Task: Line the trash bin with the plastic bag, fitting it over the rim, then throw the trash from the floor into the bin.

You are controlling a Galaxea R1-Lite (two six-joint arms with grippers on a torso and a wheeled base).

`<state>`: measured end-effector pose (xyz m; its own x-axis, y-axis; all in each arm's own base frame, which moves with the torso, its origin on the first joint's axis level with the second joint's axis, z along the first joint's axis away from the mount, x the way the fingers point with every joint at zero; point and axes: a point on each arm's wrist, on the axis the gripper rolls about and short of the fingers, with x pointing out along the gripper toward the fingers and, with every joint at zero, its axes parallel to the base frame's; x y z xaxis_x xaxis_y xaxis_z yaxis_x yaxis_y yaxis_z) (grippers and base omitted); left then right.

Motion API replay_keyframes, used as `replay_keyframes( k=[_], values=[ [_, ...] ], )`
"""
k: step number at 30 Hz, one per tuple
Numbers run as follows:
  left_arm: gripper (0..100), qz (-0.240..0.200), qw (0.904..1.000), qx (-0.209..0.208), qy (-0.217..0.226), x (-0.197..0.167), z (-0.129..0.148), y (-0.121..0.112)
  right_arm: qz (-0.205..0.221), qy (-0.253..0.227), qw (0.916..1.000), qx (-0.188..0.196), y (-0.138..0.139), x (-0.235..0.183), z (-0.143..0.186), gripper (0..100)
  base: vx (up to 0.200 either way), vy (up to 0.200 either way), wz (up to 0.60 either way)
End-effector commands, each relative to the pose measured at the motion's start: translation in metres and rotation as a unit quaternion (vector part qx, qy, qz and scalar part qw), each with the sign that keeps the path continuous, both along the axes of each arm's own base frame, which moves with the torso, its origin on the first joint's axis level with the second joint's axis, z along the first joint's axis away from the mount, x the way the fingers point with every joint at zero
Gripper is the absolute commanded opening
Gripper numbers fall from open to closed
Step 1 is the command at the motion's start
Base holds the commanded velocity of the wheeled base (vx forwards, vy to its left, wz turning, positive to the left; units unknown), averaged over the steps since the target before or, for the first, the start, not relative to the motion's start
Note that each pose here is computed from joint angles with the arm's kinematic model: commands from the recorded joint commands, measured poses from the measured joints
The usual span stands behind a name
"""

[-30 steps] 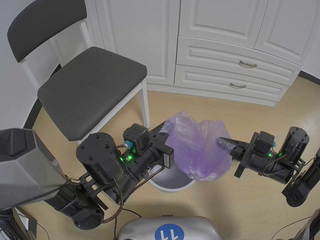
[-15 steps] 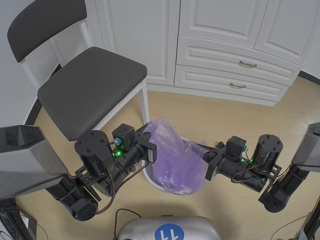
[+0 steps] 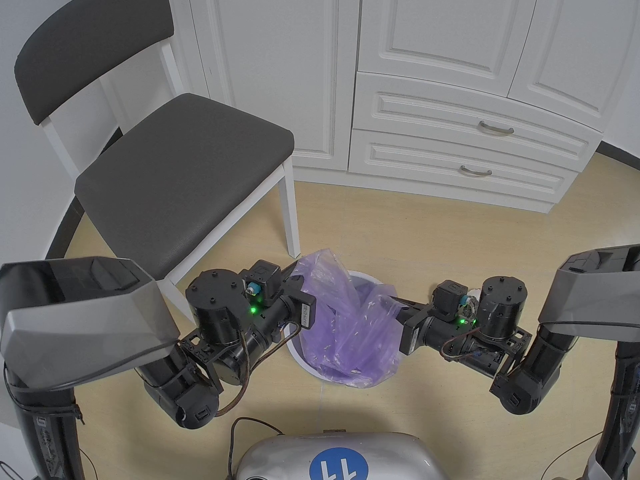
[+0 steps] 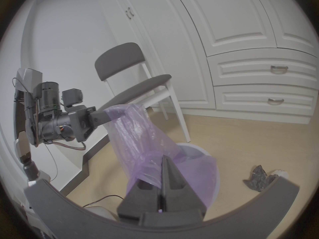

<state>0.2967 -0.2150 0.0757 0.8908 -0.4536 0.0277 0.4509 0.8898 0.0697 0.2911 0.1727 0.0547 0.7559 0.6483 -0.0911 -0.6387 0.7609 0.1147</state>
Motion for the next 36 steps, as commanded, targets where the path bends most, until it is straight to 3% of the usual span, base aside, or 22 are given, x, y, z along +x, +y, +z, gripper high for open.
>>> replay_keyframes(
  k=[1,7,12,16,28,33,36],
  values=[
    [0,0.019,0.9997,0.010,0.012,0.019,-0.021,0.002,-0.017,0.024,0.9996,0.000,0.000,0.023,-0.032,0,0.000,0.000,0.00],
    [0,0.043,0.9990,0.016,0.000,0.031,-0.018,0.017,-0.025,0.036,0.9985,0.034,0.009,0.034,-0.037,0,0.000,0.000,0.00],
    [0,0.076,0.9965,0.004,-0.033,0.046,0.003,0.036,-0.075,0.021,0.9900,0.117,0.034,0.050,-0.021,0,0.000,0.000,0.00],
    [0,0.077,0.9961,-0.003,-0.043,0.044,0.013,0.038,-0.078,0.023,0.9852,0.151,0.043,0.054,-0.016,0,0.000,0.000,0.00],
    [0,0.036,0.9992,0.016,-0.007,0.035,-0.022,0.005,-0.089,0.040,0.9852,0.141,0.036,0.066,-0.040,0,0.000,0.000,0.00],
    [0,0.022,0.9997,0.006,0.013,0.033,-0.049,-0.025,-0.107,0.042,0.9852,0.127,0.009,0.076,-0.044,0,0.000,0.000,0.00],
    [0,0.039,0.9988,-0.018,0.023,0.040,-0.061,-0.035,-0.109,0.028,0.9899,0.085,-0.014,0.080,-0.047,0,0.000,0.000,0.00]
  ],
)
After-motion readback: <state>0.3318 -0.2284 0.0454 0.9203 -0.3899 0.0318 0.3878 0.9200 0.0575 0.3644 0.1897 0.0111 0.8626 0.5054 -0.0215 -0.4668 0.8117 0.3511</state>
